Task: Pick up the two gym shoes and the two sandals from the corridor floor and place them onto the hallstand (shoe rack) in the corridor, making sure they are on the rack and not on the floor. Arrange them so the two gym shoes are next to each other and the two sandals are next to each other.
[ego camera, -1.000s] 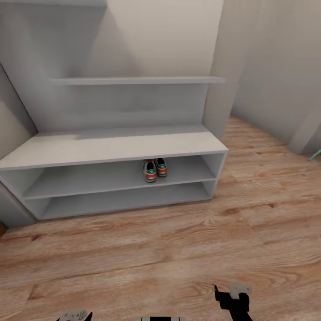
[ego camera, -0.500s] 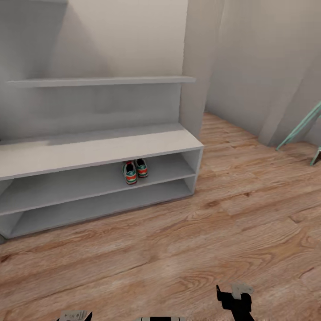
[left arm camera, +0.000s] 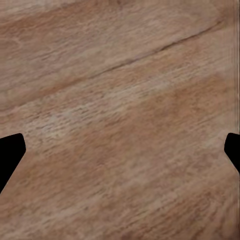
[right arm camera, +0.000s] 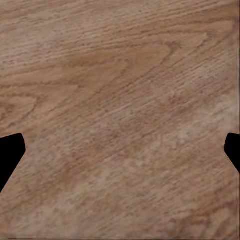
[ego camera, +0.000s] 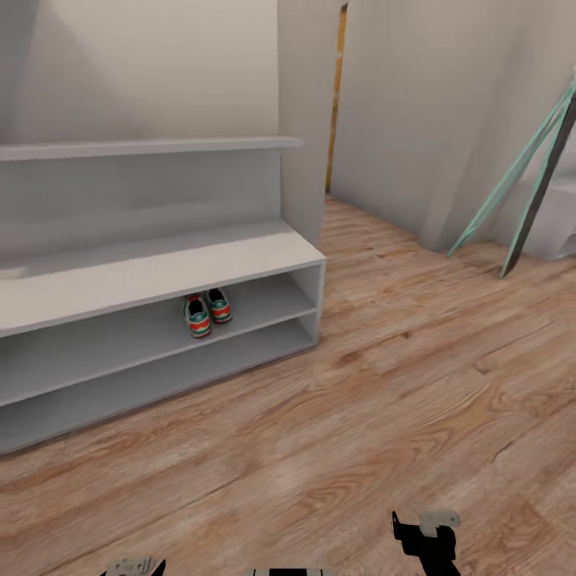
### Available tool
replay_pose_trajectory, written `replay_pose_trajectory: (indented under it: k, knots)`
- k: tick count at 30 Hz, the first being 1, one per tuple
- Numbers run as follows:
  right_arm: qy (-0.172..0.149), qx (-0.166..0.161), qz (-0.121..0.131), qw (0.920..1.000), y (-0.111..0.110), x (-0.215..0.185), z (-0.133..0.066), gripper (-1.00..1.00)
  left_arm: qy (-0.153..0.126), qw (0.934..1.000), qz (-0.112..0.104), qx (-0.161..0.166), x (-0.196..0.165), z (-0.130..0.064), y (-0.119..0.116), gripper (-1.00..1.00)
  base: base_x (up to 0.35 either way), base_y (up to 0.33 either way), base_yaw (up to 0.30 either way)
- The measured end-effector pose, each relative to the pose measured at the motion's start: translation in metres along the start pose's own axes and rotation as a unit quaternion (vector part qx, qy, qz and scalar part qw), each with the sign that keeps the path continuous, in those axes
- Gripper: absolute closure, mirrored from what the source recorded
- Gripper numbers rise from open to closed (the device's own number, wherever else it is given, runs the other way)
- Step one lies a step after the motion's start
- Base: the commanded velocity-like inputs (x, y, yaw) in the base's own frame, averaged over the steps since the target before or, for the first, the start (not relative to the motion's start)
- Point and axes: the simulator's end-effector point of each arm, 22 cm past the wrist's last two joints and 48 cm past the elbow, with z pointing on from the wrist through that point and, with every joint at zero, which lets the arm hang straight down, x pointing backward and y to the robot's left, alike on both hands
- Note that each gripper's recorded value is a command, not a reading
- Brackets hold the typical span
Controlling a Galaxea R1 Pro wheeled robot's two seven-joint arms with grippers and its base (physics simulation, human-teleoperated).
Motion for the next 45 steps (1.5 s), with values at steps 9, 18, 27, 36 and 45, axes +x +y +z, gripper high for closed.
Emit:
replay_pose_trajectory:
  k: [9, 18, 27, 36, 45]
  knots:
    - [0.000, 0.001, 0.000, 1.0000, -0.0008, 0.0000, 0.0001, -1.00, 0.000, 1.0000, 0.000, 0.001, 0.0001, 0.0001, -0.0008, -1.00, 0.000, 0.000, -0.289]
    - [0.000, 0.000, -0.001, 1.0000, -0.0005, 0.0007, -0.0003, -1.00, 0.000, 1.0000, 0.000, 0.001, 0.0003, 0.0001, -0.0012, -1.00, 0.000, 0.000, -0.289]
    - [0.001, 0.000, 0.000, 1.0000, 0.0001, 0.0011, -0.0004, -1.00, 0.001, 1.0000, 0.001, 0.001, 0.0009, 0.0000, -0.0014, -1.00, 0.000, 0.000, -0.289]
    - [0.001, 0.000, 0.000, 1.0000, 0.0002, 0.0011, -0.0005, -1.00, 0.001, 1.0000, 0.000, 0.001, 0.0008, 0.0000, -0.0013, -1.00, 0.000, 0.000, -0.289]
    - [0.003, 0.000, -0.001, 1.0000, 0.0001, 0.0038, -0.0015, -1.00, 0.001, 1.0000, 0.000, 0.001, 0.0008, 0.0000, -0.0013, -1.00, 0.000, 0.000, -0.289]
